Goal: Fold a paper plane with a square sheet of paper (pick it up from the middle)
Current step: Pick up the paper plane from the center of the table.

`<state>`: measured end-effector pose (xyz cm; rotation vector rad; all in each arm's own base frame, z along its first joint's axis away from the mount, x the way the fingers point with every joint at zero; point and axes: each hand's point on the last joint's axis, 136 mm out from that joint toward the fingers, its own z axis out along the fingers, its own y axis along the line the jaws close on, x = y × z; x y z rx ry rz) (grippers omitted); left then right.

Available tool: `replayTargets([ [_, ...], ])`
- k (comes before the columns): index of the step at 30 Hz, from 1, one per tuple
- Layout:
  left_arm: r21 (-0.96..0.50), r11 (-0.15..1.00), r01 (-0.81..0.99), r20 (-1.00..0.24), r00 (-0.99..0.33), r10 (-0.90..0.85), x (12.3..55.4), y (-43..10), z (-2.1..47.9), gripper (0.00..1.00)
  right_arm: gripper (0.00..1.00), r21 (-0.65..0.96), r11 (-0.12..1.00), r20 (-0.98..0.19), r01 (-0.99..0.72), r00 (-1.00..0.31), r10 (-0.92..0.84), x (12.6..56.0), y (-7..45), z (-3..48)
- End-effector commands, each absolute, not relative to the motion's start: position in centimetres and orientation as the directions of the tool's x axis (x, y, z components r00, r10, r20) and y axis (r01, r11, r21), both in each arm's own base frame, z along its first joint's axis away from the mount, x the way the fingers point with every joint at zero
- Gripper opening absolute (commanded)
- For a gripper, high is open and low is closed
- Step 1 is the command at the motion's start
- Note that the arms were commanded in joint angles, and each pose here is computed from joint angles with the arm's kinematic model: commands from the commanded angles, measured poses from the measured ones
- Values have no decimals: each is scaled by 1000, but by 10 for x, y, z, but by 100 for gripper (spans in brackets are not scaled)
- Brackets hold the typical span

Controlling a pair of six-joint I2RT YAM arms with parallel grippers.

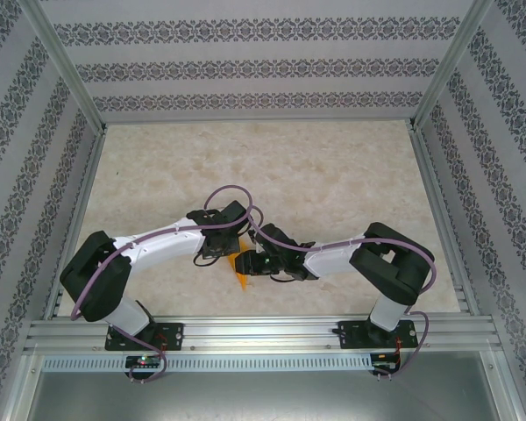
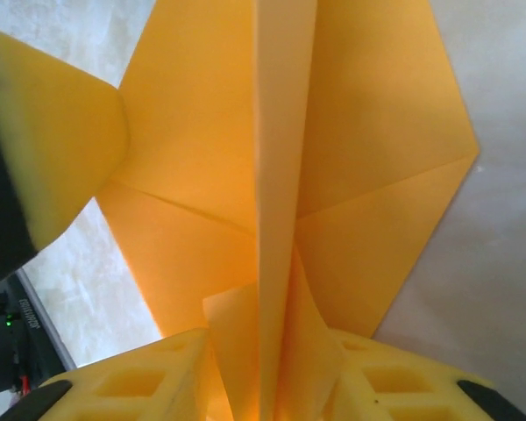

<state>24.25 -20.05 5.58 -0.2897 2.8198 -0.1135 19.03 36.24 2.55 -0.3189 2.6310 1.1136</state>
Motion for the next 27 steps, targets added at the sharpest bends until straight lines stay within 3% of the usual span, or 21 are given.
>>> replayTargets([
  [1, -158, 970, -184, -312, -923, -226, 250, -206, 63, 0, 31, 616, 718, -352, -324, -928, -117, 194, 361, 18],
  [12, -156, 970, -184, -304, -926, -224, 249, -206, 59, 0, 24, 633, 696, -358, -338, -925, -124, 194, 370, 23],
  [19, -175, 969, -177, -309, -924, -225, 251, -210, 63, 4, 10, 629, 703, -361, -331, -926, -112, 197, 371, 27],
  [24, -250, 957, -146, -333, -916, -226, 255, -220, 83, 19, 4, 550, 772, -404, -318, -911, -87, 207, 352, 44],
  [27, -316, 941, -124, -371, -896, -242, 258, -225, 107, 37, 4, 418, 859, -443, -295, -892, -91, 218, 325, 60],
])
